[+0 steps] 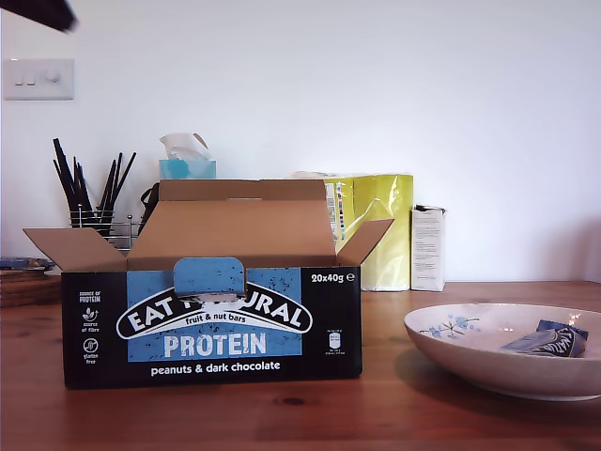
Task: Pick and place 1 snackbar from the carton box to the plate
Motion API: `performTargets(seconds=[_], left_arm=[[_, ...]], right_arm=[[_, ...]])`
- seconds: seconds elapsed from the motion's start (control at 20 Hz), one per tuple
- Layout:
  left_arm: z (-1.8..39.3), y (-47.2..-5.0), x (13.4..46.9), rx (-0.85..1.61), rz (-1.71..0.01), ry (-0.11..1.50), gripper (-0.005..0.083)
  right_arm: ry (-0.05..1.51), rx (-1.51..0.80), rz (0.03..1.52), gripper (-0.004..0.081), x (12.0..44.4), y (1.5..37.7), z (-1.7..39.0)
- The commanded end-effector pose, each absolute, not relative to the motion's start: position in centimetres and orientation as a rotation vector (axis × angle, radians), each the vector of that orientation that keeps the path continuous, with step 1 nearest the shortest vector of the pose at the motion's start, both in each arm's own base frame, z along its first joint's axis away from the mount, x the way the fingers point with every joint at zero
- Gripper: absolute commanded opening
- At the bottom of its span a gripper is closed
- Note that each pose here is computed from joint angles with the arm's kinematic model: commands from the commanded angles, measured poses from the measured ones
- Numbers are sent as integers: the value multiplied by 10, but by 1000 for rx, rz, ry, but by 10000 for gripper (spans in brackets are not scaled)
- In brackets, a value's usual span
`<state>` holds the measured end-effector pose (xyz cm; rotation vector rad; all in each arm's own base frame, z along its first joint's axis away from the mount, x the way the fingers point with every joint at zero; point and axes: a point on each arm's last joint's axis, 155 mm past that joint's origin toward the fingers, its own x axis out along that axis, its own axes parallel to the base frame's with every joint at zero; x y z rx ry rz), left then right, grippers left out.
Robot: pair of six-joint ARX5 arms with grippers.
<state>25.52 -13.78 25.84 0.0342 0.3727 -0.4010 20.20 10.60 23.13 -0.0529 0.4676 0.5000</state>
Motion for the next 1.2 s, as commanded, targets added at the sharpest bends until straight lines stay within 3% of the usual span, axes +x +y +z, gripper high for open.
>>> performTargets(seconds=[0.0, 0.45, 1.15], left_arm=[[241, -129, 254, 44, -387, 396, -24], [230, -110, 229, 38, -410, 385, -24], [215, -108, 224, 47, -409, 448, -24]], right_arm=[[432, -30, 518, -13, 200, 109, 237], [382, -8, 572, -13, 174, 109, 246], [417, -8, 559, -13, 172, 106, 238]])
